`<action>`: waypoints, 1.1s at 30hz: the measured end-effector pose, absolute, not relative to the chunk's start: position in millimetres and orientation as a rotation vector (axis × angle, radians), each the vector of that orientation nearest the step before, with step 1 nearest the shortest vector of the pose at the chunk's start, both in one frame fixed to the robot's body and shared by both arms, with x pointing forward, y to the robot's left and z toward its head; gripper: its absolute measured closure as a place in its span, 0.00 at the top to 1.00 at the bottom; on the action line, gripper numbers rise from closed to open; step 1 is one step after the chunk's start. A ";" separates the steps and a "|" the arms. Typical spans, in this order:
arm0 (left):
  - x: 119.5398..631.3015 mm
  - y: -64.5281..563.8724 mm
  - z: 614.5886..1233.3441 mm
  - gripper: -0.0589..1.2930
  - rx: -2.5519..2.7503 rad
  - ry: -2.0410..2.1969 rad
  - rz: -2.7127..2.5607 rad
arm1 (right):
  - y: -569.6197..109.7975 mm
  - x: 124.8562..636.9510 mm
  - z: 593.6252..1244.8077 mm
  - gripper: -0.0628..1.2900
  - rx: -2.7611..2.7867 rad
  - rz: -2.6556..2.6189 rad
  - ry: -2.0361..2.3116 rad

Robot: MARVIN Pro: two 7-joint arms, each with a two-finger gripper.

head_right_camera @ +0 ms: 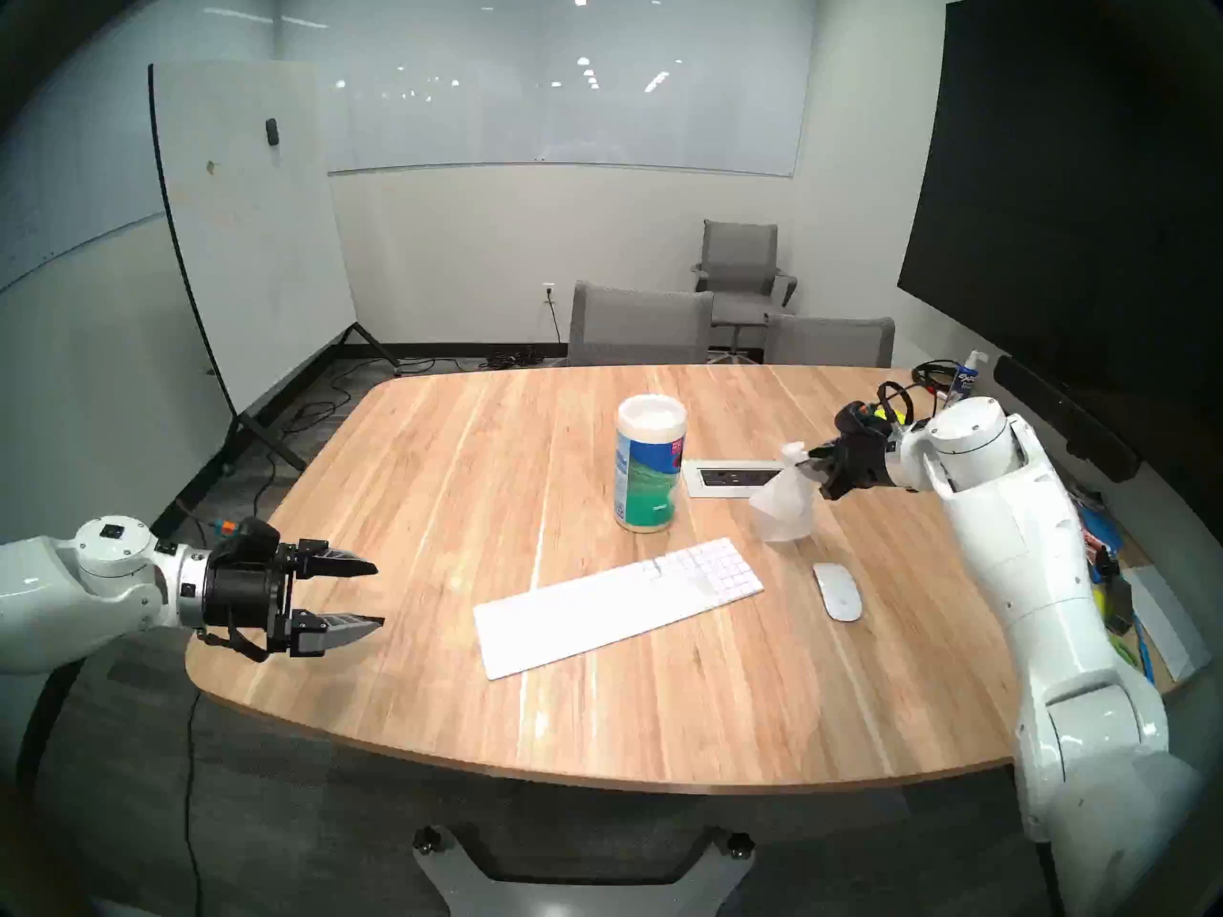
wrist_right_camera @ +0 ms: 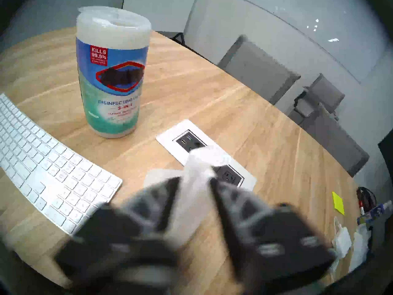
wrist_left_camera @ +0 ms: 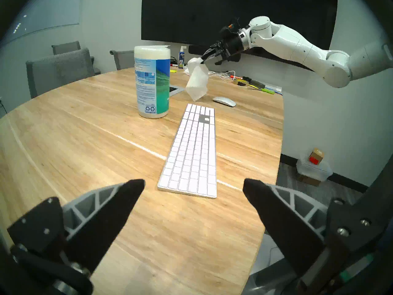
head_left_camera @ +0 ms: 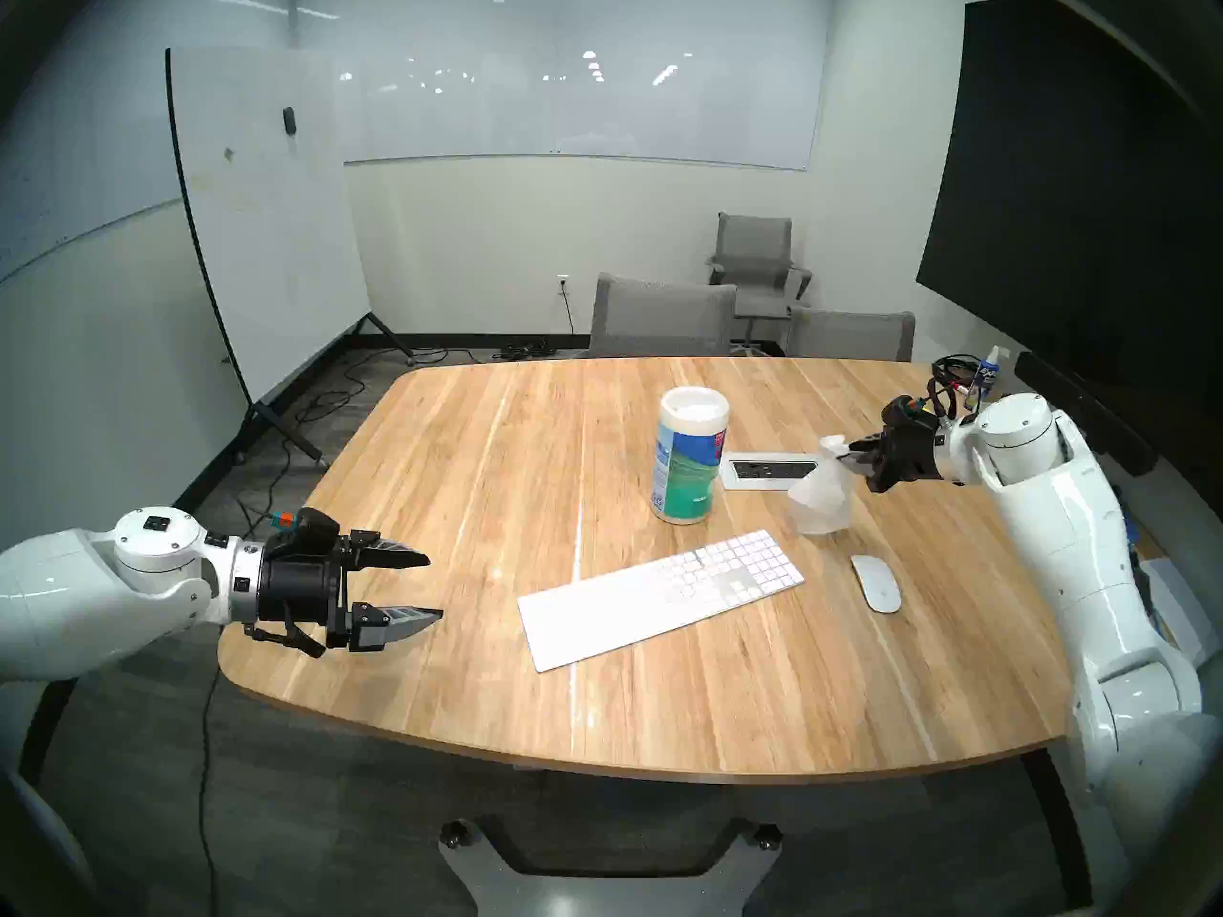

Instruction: Wipe the keyboards and mice with a disinfecting wipe, then set the wipe down

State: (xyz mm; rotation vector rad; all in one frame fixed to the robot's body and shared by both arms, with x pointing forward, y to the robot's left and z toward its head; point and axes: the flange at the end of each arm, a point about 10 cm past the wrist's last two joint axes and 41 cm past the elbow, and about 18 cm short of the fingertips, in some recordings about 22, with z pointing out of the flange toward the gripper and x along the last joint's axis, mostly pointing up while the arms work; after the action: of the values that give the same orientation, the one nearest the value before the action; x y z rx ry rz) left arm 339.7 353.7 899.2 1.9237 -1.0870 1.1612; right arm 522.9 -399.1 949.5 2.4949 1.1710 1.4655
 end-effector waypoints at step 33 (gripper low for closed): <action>339.8 353.6 899.3 0.98 1.923 -1.087 1.161 | -396.4 511.9 956.6 0.95 2.948 1.505 0.890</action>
State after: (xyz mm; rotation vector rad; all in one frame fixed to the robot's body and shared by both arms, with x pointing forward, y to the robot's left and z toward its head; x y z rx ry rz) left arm 339.8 353.6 899.3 1.9235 -1.0873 1.1613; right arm 511.9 -396.4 956.6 2.9485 0.8904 1.5048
